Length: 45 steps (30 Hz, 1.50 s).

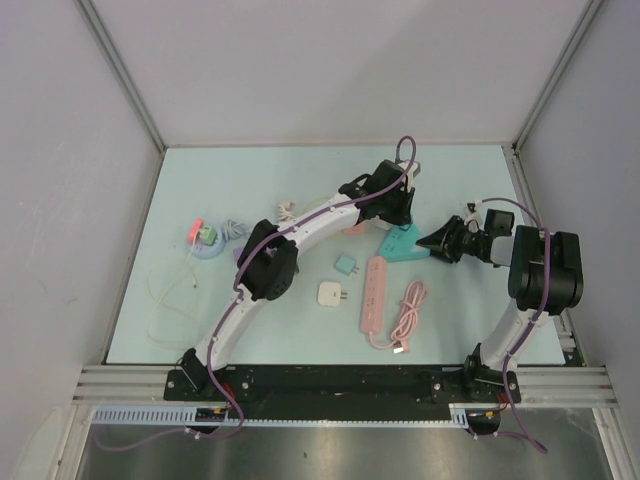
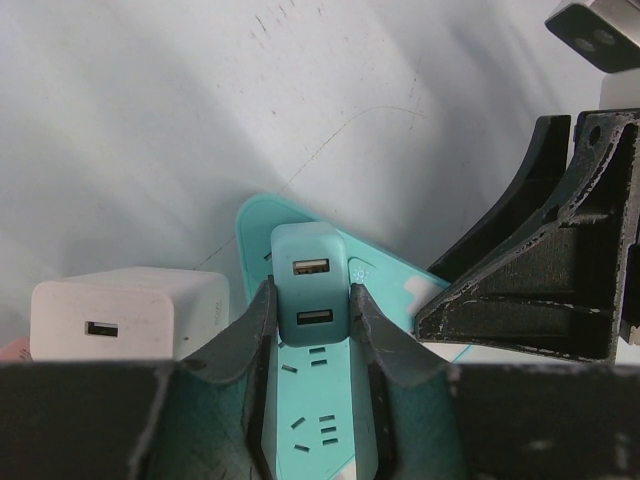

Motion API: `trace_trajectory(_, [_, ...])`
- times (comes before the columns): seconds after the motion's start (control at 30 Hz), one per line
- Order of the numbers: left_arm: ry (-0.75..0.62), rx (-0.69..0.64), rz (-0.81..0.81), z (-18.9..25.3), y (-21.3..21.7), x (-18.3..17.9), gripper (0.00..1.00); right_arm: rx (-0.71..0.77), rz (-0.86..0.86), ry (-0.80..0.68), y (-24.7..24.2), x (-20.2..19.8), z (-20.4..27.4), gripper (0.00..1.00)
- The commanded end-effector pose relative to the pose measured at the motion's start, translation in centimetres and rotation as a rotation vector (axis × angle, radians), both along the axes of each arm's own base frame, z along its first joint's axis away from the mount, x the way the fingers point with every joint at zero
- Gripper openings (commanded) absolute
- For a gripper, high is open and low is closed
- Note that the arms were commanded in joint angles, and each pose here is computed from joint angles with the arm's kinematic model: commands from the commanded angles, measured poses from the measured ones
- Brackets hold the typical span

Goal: Pull the plug off the socket

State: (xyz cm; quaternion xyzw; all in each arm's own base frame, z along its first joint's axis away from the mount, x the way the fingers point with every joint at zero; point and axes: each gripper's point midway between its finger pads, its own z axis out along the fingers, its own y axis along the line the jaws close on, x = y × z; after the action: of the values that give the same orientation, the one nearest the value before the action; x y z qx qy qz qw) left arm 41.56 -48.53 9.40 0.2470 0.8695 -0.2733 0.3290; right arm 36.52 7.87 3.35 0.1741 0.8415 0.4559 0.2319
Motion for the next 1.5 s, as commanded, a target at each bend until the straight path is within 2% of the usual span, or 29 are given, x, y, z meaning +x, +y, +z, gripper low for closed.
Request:
trace_trajectory(0.0, [-0.212,-0.178,0.005,13.3,-0.2,1.9,0.00,-0.199,-0.124,0.136,-3.1,-0.8,-5.3,0.09])
trace_trajectory(0.57, [-0.222,-0.264,0.059,16.3,-0.1,3.3,0.00,-0.198,-0.124,0.139,-3.1,-0.9,-5.4,0.09])
trace_trajectory(0.9, [-0.216,-0.207,0.053,14.6,1.1,2.8,0.00,-0.199,-0.126,0.138,-3.2,-0.8,-5.3,0.09])
trace_trajectory(1.1, [-0.203,-0.228,0.105,14.8,3.3,4.6,0.01,-0.197,-0.123,0.139,-3.1,-0.9,-5.4,0.11])
trace_trajectory(1.2, [-0.163,-0.261,0.148,14.1,5.3,6.2,0.00,-0.197,-0.124,0.139,-3.2,-0.9,-5.4,0.16])
trace_trajectory(1.4, [-0.108,-0.245,0.257,11.9,10.7,9.3,0.00,-0.190,-0.118,0.134,-3.1,-0.8,-5.3,0.42])
trace_trajectory(1.47, [-0.078,-0.252,0.284,11.1,12.4,10.4,0.01,-0.193,-0.120,0.133,-3.1,-0.8,-5.3,0.47])
